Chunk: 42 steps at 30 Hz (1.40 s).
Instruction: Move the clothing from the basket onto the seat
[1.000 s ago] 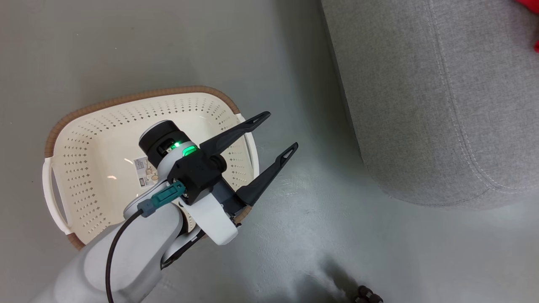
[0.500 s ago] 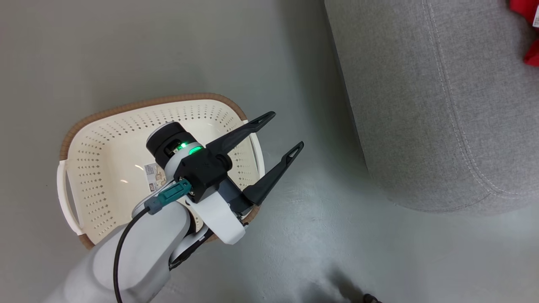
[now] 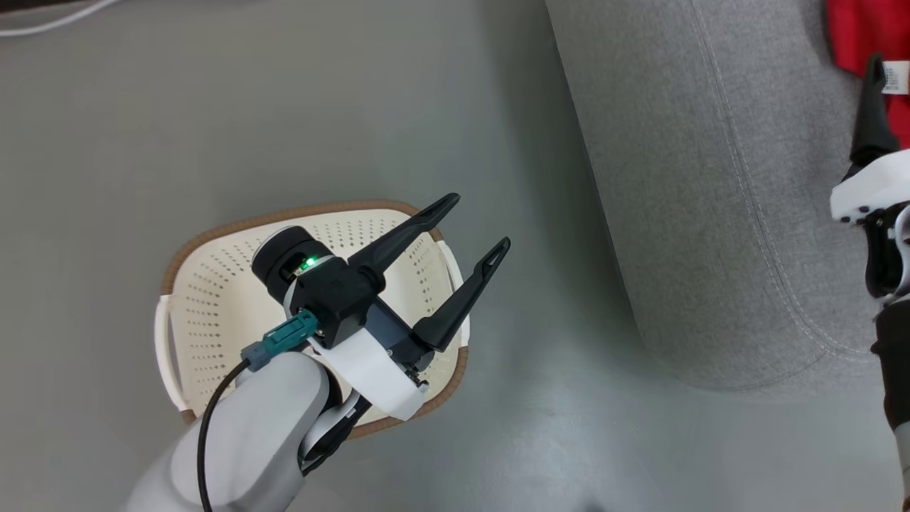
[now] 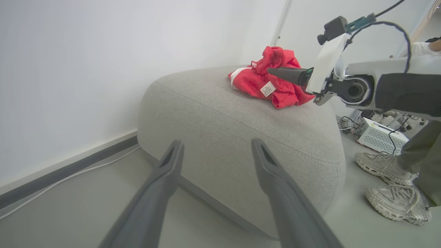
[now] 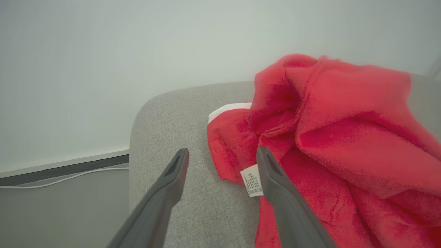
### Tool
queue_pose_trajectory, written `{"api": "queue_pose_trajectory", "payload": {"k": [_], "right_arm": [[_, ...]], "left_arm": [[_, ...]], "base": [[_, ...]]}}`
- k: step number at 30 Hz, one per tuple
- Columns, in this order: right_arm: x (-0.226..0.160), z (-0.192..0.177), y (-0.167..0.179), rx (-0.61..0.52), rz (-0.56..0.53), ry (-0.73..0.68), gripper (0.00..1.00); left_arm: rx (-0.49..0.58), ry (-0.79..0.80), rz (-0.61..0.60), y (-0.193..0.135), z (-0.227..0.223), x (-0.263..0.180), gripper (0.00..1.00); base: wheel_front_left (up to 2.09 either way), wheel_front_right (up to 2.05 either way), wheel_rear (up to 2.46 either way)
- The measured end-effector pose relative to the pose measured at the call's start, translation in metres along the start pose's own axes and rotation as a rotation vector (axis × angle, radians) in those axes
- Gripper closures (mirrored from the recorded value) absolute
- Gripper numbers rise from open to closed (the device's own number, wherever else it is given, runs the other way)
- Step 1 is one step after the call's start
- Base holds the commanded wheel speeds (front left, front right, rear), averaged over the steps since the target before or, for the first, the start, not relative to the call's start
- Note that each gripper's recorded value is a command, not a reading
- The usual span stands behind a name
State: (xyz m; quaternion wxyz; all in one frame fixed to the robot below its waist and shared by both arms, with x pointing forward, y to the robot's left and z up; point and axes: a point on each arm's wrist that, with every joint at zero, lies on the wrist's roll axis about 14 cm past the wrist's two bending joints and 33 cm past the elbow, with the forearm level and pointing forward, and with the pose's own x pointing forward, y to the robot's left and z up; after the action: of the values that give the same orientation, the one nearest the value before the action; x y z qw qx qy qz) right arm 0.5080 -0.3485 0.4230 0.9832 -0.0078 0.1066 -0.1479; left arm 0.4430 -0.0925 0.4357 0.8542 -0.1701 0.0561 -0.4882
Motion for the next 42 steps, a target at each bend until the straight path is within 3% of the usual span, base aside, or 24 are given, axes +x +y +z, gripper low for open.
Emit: {"api": "queue_pose_trajectory", "payload": {"k": [12,25,33,42], "right_arm": [[-0.018,0.031,0.080,0.024,0.225,-0.093,0.00],[-0.061,0.068,0.150,0.087,0.413,-0.198,0.00],[-0.096,0.077,0.174,0.147,0.477,-0.231,0.00],[-0.131,0.063,0.178,0.147,0.502,-0.219,0.00]], "left_arm": [[0.047,-0.078,0.257,0.035,0.042,-0.044,0.00],[0.146,-0.147,0.637,0.079,0.082,-0.143,0.00],[0.177,-0.179,0.845,0.086,0.093,-0.210,0.00],[0.192,-0.187,0.971,0.081,0.091,-0.255,0.00]], "base": [[0.00,0.00,0.00],[0.00,0.00,0.00],[0.00,0.00,0.00],[0.00,0.00,0.00]]}}
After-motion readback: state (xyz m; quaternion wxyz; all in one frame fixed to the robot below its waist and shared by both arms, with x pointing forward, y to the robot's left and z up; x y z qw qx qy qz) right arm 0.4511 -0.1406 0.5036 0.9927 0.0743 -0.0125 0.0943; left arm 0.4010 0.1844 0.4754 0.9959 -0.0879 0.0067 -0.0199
